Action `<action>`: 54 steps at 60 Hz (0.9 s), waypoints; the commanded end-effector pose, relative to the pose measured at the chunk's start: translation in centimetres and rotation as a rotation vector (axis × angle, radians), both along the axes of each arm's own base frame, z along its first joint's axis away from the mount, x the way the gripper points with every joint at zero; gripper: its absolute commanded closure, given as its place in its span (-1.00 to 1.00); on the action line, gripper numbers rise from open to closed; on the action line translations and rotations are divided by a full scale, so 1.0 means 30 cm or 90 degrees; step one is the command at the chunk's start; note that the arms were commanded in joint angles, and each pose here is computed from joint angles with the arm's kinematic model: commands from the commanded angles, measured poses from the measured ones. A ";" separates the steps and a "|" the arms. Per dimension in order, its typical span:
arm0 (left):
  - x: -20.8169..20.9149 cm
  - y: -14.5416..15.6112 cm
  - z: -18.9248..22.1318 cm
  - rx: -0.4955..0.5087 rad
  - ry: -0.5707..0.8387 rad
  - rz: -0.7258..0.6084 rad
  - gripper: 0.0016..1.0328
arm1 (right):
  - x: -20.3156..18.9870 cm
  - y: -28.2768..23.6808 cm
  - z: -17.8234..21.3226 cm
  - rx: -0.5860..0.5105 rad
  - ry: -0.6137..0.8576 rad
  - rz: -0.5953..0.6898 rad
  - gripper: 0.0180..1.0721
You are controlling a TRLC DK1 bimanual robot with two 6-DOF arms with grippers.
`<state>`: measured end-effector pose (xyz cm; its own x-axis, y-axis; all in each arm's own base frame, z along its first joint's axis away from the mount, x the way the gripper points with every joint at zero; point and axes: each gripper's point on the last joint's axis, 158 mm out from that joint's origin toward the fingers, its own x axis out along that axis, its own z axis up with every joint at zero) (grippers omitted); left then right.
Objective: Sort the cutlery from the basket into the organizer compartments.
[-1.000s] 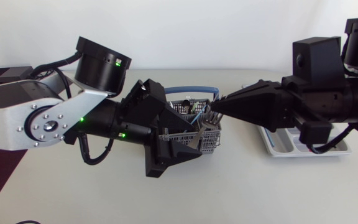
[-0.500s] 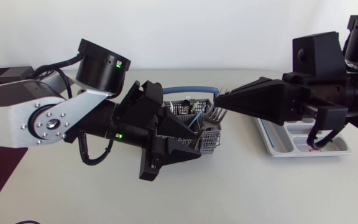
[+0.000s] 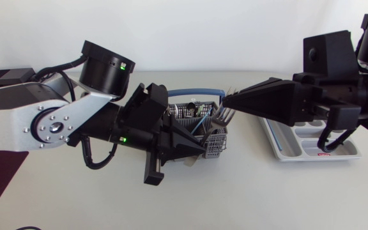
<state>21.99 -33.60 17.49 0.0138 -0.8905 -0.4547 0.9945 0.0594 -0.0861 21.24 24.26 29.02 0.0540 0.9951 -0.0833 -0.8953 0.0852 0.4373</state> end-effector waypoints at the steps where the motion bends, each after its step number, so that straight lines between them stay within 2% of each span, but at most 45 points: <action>1: -0.006 0.005 -0.027 0.003 0.000 -0.011 0.94 | -0.011 -0.009 0.036 0.011 -0.012 0.001 0.88; 22: -0.037 0.015 -0.001 -0.020 -0.033 -0.020 0.96 | -0.023 -0.022 0.029 0.006 -0.046 -0.028 0.88; 34: -0.049 0.039 0.044 -0.035 -0.052 -0.009 0.96 | 0.007 -0.027 -0.006 -0.017 -0.075 -0.078 0.50; 44: -0.062 0.056 0.042 -0.035 -0.053 -0.004 0.96 | 0.044 -0.028 -0.034 -0.046 -0.098 -0.127 -0.01; 49: -0.065 0.064 0.044 -0.034 -0.057 0.002 0.97 | 0.089 -0.028 -0.060 -0.090 -0.134 -0.192 -0.25; 54: -0.067 0.068 0.044 -0.032 -0.057 0.004 0.96 | 0.126 -0.043 -0.073 -0.129 -0.184 -0.257 -0.34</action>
<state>21.23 -31.50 17.87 0.0864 -0.8961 -0.4353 0.9935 0.1101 -0.0294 24.21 23.38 28.83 0.4055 0.9019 -0.1489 -0.8850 0.4282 0.1831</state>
